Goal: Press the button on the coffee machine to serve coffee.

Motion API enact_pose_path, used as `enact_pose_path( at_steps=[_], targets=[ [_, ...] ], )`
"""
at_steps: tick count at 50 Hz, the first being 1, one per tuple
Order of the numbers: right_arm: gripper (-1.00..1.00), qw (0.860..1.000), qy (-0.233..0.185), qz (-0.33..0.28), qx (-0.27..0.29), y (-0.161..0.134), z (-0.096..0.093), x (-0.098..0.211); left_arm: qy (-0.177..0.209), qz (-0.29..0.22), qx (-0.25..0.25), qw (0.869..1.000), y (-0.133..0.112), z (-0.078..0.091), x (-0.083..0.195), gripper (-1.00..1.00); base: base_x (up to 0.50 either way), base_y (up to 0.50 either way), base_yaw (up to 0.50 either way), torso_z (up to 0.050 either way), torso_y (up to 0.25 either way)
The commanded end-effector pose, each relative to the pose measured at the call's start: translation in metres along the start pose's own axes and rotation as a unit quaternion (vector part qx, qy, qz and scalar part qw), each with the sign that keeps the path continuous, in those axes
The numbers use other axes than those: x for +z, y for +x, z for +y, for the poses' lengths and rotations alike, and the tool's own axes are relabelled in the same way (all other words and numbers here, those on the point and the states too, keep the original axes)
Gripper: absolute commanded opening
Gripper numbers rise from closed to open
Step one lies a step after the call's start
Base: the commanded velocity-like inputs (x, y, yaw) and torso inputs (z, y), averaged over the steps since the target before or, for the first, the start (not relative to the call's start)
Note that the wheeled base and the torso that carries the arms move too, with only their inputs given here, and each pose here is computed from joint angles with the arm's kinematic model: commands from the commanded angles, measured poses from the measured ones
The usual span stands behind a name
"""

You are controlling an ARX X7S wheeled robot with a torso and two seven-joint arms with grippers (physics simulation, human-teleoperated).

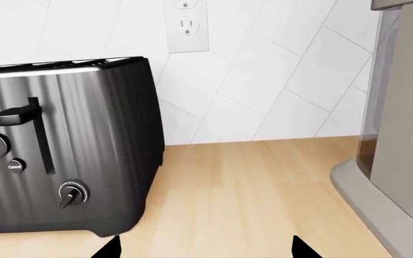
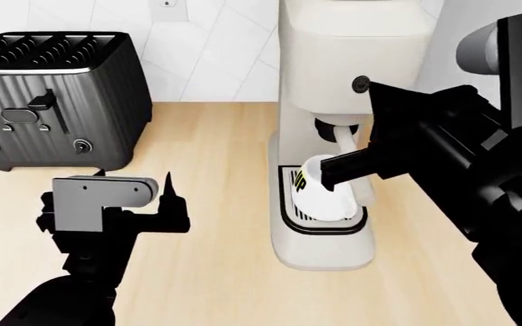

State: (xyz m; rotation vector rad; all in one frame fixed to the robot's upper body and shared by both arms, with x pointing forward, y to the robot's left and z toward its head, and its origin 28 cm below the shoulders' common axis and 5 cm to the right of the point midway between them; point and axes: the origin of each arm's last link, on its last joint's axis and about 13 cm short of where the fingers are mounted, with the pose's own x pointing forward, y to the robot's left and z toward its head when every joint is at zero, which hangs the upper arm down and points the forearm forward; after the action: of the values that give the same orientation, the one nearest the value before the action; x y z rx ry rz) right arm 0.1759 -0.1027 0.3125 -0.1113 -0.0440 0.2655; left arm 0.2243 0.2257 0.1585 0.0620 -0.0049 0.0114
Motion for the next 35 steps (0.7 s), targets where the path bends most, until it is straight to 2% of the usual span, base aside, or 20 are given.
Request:
enact_pose_path(
  at_steps=[1, 18, 35],
  targets=[
    [-1.00, 1.000, 0.020, 0.003, 0.010, 0.011, 0.000, 0.000, -0.004, 0.001, -0.001, 1.000, 0.001, 0.001, -0.001, 1.00, 0.00, 0.00, 0.00, 0.000, 0.000],
    [-1.00, 0.999, 0.044, 0.025, 0.015, 0.026, -0.007, -0.013, -0.004, 0.003, 0.003, 1.000, 0.000, 0.004, -0.003, 1.00, 0.00, 0.00, 0.00, 0.000, 0.000],
    [-1.00, 0.998, 0.048, 0.029, 0.020, 0.030, -0.007, -0.015, -0.004, 0.003, 0.004, 1.000, 0.000, 0.003, -0.003, 1.00, 0.01, 0.00, 0.01, 0.000, 0.000]
  ],
)
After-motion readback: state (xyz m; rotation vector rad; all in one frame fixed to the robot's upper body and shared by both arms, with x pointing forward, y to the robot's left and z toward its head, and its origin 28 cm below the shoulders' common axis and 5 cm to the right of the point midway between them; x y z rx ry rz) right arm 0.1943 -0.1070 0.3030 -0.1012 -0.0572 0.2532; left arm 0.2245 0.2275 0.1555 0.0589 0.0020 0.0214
